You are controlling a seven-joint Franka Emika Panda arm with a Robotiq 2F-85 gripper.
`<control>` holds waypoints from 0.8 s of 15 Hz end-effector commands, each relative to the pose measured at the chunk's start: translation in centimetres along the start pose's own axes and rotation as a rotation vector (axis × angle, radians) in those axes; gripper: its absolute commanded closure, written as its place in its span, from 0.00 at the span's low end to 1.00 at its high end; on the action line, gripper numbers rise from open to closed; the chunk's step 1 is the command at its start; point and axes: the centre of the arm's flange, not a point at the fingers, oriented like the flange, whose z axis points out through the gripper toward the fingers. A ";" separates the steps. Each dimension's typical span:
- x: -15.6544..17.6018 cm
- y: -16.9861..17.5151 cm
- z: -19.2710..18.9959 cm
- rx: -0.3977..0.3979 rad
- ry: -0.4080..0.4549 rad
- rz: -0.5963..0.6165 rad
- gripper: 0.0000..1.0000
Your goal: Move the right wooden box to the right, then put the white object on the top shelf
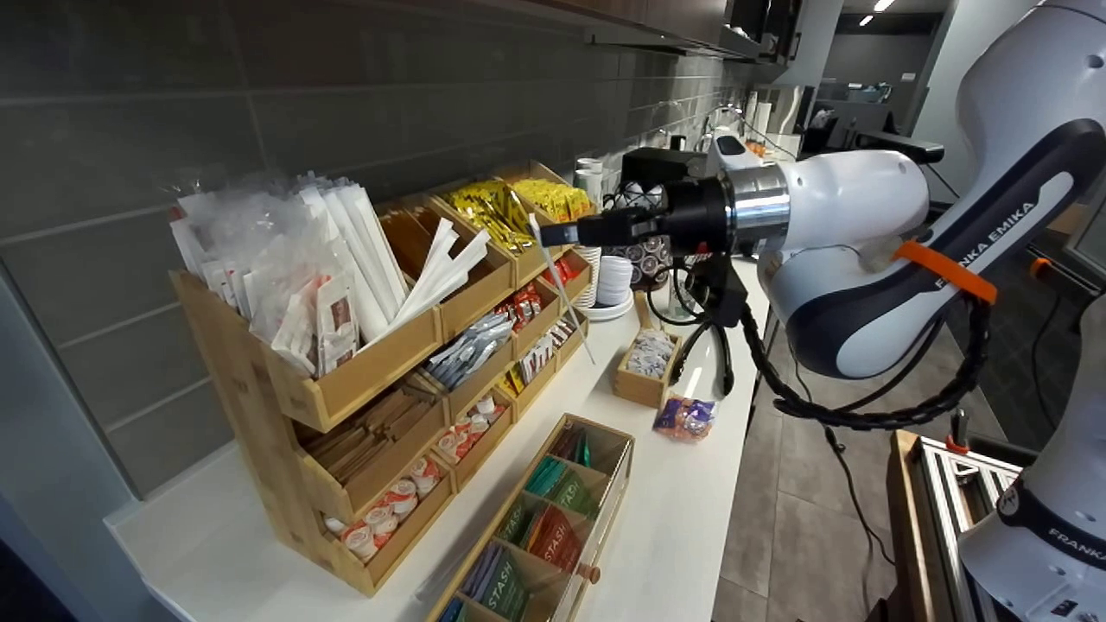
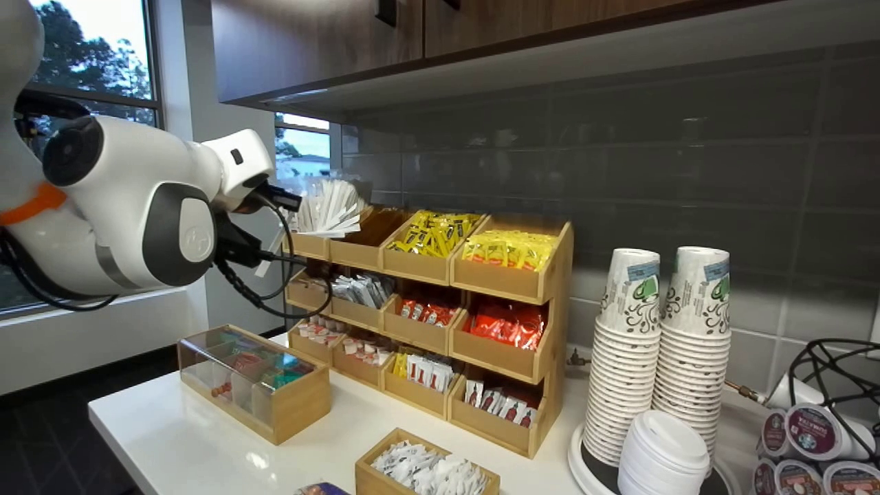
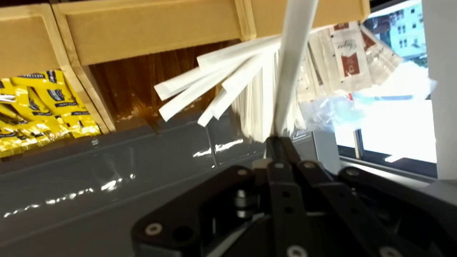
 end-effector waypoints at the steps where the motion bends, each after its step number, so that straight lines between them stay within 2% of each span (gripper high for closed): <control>1: -0.4 -1.1 1.8 -0.013 0.124 0.045 1.00; 4: -0.4 -1.4 2.8 -0.031 0.216 0.058 1.00; 8: -1.4 -1.7 4.4 -0.078 0.288 0.088 1.00; 10: -1.7 -1.8 5.4 -0.104 0.294 0.115 1.00; 11: -0.1 -1.1 3.9 -0.084 0.255 0.100 0.99; 12: 0.3 -1.3 4.4 -0.088 0.266 0.107 0.99</control>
